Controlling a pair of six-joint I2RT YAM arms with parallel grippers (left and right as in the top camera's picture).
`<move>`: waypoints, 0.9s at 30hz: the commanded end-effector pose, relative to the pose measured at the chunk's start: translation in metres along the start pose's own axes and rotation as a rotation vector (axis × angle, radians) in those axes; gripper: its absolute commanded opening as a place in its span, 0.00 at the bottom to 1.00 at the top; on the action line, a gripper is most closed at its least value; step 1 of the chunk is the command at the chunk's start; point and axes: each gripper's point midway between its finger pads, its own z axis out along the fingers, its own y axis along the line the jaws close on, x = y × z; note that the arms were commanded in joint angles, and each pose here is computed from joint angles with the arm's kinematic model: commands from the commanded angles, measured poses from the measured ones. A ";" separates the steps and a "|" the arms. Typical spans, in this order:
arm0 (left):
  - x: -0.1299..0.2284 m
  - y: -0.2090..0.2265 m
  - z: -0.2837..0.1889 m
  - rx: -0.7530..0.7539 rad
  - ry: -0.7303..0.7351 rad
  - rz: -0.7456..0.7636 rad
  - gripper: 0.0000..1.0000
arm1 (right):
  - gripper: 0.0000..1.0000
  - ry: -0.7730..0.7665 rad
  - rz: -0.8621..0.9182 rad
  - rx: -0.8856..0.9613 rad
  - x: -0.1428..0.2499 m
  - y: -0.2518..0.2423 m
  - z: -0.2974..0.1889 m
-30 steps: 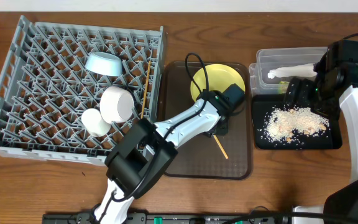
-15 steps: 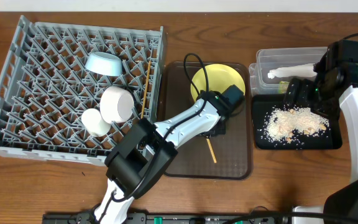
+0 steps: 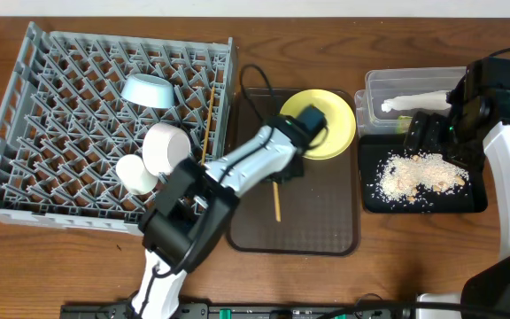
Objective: Sort waste into correct bins and load items into the dishwasher
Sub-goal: 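Lift the chopsticks and stand them upright in the rack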
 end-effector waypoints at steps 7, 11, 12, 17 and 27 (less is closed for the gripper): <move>-0.075 0.059 -0.111 0.067 -0.282 0.171 0.08 | 0.99 -0.034 -0.009 -0.014 -0.004 0.002 -0.010; -0.095 0.094 -0.138 0.019 -0.371 0.215 0.08 | 0.99 -0.034 -0.009 -0.014 -0.004 0.002 -0.010; -0.099 0.103 -0.143 0.004 -0.386 0.229 0.08 | 0.99 -0.034 -0.009 -0.014 -0.004 0.002 -0.010; -0.118 0.132 -0.140 -0.022 -0.405 0.192 0.08 | 0.99 -0.034 -0.009 -0.014 -0.004 0.002 -0.010; -0.133 0.148 -0.118 -0.041 -0.392 0.143 0.31 | 0.99 -0.034 -0.009 -0.014 -0.004 0.002 -0.010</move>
